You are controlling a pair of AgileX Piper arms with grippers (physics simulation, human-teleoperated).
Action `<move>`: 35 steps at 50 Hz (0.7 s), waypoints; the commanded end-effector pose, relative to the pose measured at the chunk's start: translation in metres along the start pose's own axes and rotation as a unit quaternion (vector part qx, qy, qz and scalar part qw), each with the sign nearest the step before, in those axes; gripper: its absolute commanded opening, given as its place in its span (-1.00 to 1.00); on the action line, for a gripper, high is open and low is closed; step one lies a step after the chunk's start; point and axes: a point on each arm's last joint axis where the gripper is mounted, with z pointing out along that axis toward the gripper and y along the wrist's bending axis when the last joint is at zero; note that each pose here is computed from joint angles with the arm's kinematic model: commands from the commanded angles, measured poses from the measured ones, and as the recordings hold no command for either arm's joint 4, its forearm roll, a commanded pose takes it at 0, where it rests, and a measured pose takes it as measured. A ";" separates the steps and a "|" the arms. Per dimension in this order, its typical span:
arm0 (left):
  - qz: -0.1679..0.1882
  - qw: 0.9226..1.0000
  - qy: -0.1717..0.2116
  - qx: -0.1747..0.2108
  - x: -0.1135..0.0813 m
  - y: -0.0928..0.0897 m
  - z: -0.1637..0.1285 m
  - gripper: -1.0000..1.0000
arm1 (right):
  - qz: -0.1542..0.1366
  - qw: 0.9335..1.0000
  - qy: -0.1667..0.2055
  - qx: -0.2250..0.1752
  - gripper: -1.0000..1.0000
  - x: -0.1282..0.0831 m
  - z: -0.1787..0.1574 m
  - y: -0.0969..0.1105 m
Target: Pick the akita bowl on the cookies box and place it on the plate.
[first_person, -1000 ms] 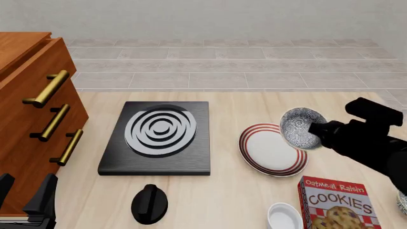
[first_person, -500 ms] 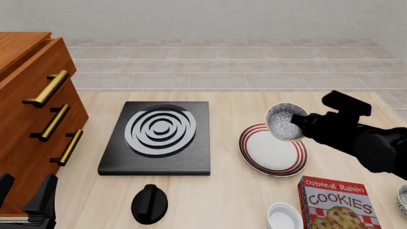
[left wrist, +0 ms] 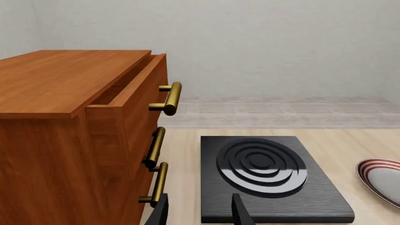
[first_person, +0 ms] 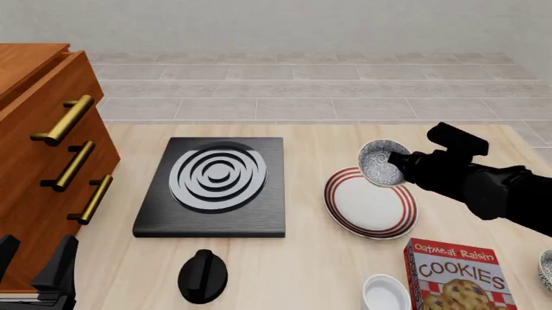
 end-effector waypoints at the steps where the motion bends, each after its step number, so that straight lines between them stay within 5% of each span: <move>1: 0.000 1.000 0.000 0.000 0.000 0.000 0.000 1.00 | 0.017 1.000 0.002 0.005 -1.00 -0.001 0.014 -0.003; 35: 0.000 1.000 0.000 0.000 0.000 0.000 0.000 1.00 | 0.036 0.999 0.019 0.031 -1.00 0.016 0.053 -0.025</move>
